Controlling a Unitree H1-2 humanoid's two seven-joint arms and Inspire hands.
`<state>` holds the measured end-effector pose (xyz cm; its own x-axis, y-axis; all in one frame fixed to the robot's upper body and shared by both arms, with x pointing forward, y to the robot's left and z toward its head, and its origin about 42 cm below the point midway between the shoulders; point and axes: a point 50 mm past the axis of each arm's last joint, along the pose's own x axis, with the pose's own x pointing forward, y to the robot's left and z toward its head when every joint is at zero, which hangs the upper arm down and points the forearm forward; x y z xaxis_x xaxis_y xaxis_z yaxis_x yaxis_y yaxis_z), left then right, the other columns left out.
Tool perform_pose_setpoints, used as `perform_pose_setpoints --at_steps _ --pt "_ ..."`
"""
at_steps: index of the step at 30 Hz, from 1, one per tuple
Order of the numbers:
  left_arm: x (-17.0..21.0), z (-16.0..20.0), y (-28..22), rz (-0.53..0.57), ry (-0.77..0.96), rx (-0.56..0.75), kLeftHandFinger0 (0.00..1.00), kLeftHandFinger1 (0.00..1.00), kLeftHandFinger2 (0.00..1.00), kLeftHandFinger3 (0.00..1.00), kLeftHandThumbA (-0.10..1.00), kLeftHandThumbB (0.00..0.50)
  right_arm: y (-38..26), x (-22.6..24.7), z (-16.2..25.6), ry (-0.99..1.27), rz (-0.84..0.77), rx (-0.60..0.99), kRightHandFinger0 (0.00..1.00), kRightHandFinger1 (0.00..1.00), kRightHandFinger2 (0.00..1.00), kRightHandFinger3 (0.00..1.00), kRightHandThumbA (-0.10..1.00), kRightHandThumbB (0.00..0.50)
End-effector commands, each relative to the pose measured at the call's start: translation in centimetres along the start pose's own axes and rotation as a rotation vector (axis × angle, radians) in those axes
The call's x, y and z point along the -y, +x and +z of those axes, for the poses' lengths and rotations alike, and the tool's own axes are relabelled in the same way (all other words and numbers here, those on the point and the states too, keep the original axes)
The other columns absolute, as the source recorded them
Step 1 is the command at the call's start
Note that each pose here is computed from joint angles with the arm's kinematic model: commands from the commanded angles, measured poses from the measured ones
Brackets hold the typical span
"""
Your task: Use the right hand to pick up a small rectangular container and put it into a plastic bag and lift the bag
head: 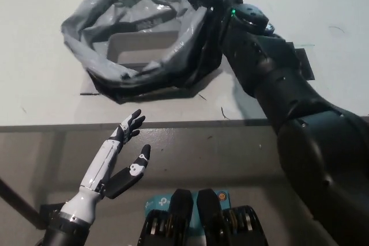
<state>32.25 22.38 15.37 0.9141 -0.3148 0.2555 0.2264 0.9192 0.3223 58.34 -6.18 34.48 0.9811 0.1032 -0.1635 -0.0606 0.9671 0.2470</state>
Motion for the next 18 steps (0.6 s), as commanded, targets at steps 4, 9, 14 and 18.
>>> perform_pose_setpoints --at_steps 4,9,14,18 --pt "-0.5 1.2 0.6 -0.017 0.031 0.061 1.00 1.00 1.00 1.00 0.52 0.195 -0.8 -1.1 9.5 -0.258 0.166 0.252 1.00 1.00 1.00 1.00 0.81 0.495" --pt "-0.3 1.1 0.5 -0.022 0.030 0.061 1.00 1.00 1.00 1.00 0.51 0.197 -0.5 0.2 8.3 -0.422 0.167 0.257 1.00 1.00 1.00 1.00 0.89 0.438" --pt "-0.3 1.1 0.7 -0.020 0.027 0.064 1.00 1.00 1.00 1.00 0.52 0.204 -0.5 1.4 9.2 -0.549 0.118 0.243 1.00 1.00 1.00 1.00 0.85 0.480" --pt "-0.2 1.1 0.8 -0.024 0.029 0.060 1.00 1.00 1.00 1.00 0.52 0.210 -1.3 2.1 12.2 -0.694 0.069 0.278 1.00 1.00 1.00 1.00 0.75 0.499"
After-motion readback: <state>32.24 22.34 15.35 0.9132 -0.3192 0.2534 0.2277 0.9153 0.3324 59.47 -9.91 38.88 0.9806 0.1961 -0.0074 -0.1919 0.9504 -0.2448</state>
